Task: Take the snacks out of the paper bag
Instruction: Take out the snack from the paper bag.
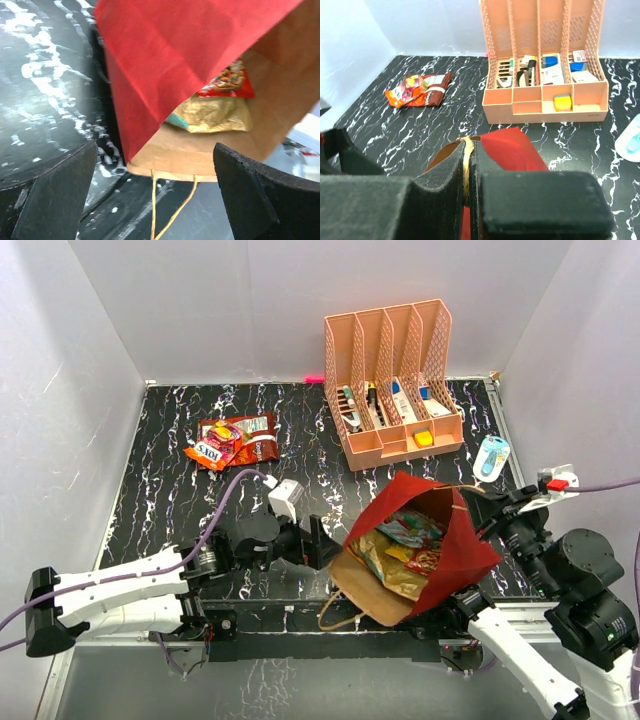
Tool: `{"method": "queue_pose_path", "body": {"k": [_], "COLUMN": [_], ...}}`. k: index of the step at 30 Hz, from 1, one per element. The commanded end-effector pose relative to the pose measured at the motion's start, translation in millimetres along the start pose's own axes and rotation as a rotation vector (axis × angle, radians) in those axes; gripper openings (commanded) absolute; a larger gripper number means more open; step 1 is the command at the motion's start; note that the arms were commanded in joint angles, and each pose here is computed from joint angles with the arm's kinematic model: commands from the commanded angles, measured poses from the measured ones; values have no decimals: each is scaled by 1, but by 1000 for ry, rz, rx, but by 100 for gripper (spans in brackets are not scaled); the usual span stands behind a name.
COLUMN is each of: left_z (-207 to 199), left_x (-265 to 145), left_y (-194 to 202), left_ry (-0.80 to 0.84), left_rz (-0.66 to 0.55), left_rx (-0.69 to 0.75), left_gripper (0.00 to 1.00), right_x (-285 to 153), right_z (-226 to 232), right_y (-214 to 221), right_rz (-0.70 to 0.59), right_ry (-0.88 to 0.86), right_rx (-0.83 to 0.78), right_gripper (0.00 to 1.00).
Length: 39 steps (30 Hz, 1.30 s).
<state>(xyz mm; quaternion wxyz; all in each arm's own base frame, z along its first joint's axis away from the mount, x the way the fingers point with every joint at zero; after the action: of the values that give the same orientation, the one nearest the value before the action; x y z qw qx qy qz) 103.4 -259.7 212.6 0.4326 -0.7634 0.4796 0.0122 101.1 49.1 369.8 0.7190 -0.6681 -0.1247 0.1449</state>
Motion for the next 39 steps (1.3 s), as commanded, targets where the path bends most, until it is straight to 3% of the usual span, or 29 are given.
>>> {"method": "queue_pose_path", "body": {"k": [1,6,12,15,20,24,29,33,35,39], "left_z": [-47,-71,-102,-106,-109,-112,-89,-78,-72,-65], "left_x": [0,7,4,10,21,38,60,66,72,91], "left_y": [-3,-6,-24,-28,-29,-18,-8,-23,-33,-44], "left_ry": [267,369,497,511,544,541,496,456,444,452], "left_rz": [53,92,76,61,-25,31,10,-61,-103,-84], "left_rx": [-34,26,224,315,358,421,785,1080,1182,1260], "left_gripper": [97,94,91,82,78,77,74,63,54,54], "right_x": [16,46,70,85,104,104,88,77,73,71], "right_z": [-12,-1,9,15,28,33,27,27,28,29], "right_y": [-21,-26,-55,-65,-76,-80,-68,-69,-71,-70], "right_rz": [-62,27,-18,-33,-39,-43,-45,-71,-79,-81], "right_ry": [139,84,26,1,-85,-129,-109,-118,-124,-139], "right_rx": [88,53,18,25,23,-5,-24,-25,-20,-14], "right_gripper": [7,7,7,7,7,7,7,7,7,7]}}
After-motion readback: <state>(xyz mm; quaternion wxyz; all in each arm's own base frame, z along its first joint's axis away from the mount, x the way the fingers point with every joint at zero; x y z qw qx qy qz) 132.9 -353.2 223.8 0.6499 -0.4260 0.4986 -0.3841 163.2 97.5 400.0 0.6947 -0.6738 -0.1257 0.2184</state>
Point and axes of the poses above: each gripper's point midway between its finger pads, its own x axis out along the fingers, its own z axis along the line the jaws close on, y = z × x, the point moved 5 cm from there along -x, back along the fingers, and after that the axes turned 8 degrees about -x, right-handed, at the moved point
